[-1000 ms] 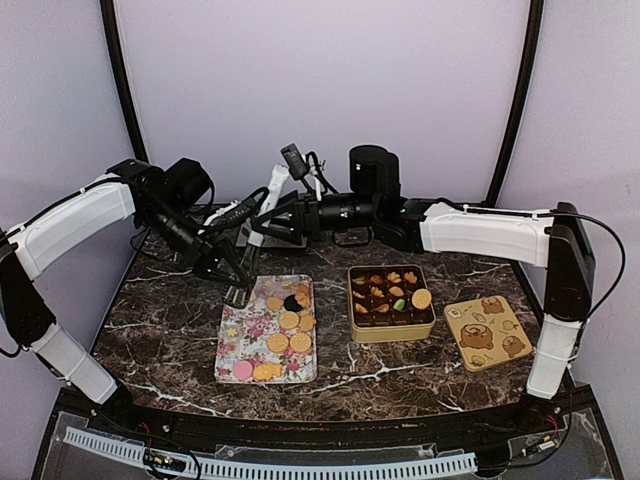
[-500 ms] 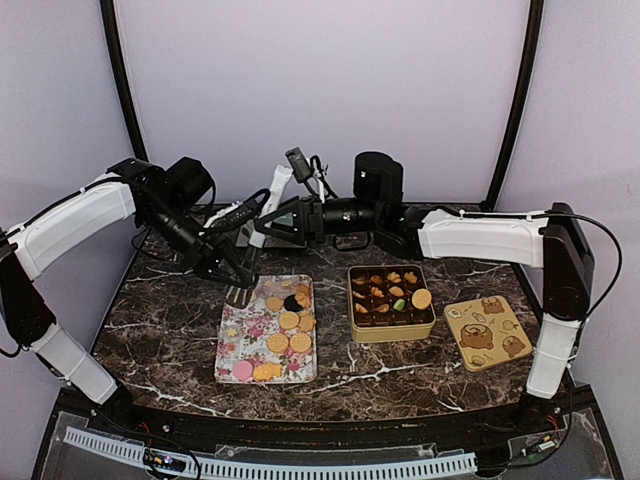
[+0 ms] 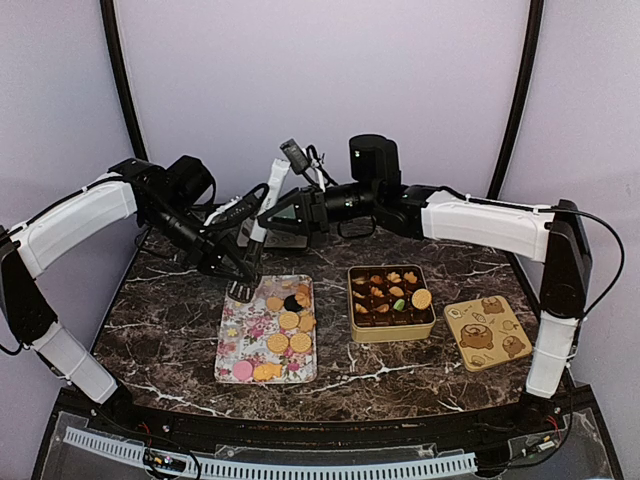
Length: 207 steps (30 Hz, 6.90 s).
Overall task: Pack the cookies
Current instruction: Pass from the left arm to the right, then pick up the fake cookies from the empty pocket of the box.
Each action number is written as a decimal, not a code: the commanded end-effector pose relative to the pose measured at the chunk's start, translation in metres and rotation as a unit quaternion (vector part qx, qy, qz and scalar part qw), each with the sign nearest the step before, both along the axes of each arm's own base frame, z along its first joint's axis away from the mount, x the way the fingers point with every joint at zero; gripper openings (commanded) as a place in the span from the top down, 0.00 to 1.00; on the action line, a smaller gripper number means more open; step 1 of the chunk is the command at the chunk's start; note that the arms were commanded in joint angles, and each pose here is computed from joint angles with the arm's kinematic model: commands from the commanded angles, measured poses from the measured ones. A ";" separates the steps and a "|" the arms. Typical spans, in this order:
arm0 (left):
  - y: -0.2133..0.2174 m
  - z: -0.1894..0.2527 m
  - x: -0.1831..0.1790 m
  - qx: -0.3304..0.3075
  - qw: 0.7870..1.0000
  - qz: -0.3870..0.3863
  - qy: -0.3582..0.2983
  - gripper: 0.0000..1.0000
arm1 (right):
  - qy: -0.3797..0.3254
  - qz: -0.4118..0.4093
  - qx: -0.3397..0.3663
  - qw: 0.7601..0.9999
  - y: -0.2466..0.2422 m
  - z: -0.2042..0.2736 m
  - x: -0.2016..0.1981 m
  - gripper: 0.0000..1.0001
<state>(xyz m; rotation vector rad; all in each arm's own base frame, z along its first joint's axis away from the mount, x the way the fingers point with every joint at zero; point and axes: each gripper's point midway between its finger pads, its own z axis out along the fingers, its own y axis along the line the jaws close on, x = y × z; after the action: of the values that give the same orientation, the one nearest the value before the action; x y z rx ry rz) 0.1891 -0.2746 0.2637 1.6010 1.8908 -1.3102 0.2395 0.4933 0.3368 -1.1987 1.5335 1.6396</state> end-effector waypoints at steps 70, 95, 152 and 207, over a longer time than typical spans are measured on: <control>0.064 -0.024 0.094 0.077 0.967 0.235 -0.060 0.01 | -0.127 -0.342 -0.105 0.925 -0.159 0.017 0.040 0.83; 0.105 -0.038 0.114 0.088 0.950 0.295 -0.042 0.01 | -0.121 -0.555 -0.272 0.777 -0.307 -0.047 0.029 0.74; 0.097 -0.028 0.103 0.061 0.961 0.267 -0.028 0.04 | -0.076 -0.546 -0.255 0.794 -0.322 -0.091 0.069 0.87; 0.097 -0.034 0.099 0.068 0.964 0.258 -0.011 0.08 | -0.313 -0.260 -0.294 0.865 -0.271 -0.090 0.046 1.00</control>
<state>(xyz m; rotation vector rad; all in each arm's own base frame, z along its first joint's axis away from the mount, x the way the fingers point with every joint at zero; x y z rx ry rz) 0.2924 -0.1771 0.2244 1.0430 2.2299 -0.9281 0.2801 0.2209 0.2402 -1.2245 1.7942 0.4077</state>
